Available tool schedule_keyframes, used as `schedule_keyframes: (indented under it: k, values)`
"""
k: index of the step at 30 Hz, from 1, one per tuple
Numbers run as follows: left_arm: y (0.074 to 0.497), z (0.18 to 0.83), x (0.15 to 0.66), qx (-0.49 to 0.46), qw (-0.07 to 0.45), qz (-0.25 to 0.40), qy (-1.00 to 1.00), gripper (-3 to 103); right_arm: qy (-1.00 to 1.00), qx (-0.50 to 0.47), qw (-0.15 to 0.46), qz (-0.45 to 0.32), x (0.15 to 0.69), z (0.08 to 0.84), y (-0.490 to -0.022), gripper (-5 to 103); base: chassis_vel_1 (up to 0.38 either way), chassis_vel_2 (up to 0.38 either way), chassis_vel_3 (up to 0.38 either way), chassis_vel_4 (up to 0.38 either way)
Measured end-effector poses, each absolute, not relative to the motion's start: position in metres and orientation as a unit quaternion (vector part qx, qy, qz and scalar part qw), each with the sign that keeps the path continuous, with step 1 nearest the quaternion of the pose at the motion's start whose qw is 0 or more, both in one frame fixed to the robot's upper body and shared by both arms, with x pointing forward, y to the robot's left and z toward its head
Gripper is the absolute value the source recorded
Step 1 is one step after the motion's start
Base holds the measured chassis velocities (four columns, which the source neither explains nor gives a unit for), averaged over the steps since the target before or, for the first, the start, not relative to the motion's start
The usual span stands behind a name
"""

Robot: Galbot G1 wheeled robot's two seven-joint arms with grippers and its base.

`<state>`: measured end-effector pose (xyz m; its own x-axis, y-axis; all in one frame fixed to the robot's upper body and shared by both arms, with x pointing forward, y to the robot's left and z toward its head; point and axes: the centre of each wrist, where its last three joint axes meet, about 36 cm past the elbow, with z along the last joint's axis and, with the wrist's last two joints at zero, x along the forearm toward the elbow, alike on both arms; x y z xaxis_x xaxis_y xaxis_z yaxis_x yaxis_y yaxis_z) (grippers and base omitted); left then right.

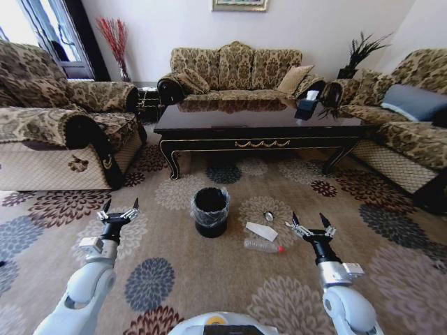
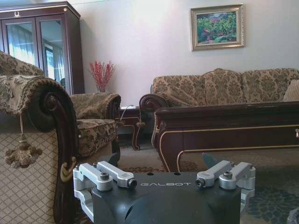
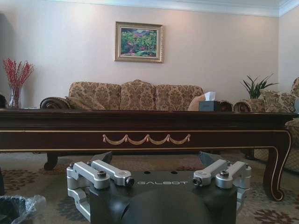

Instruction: Move to the front of the table and pick up the trash from the floor, then place it into the trash bin.

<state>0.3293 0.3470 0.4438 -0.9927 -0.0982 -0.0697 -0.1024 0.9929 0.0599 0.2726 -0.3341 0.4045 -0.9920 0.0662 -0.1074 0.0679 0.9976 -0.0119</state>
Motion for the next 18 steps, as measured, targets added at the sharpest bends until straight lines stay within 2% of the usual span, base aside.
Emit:
schedule_keyframes:
  k: [7,18]
  values:
    - [0.336,0.443,0.332,-0.033,0.006,0.032,0.999,100,0.997,0.046,0.054,0.007,0.273,0.404,-0.330,100,-0.114,0.119,0.120,-0.133]
    - [0.288,0.459,0.341,0.011,-0.056,0.018,0.998,100,0.997,0.043,0.055,0.014,0.282,0.402,-0.322,100,-0.004,0.006,0.003,-0.004]
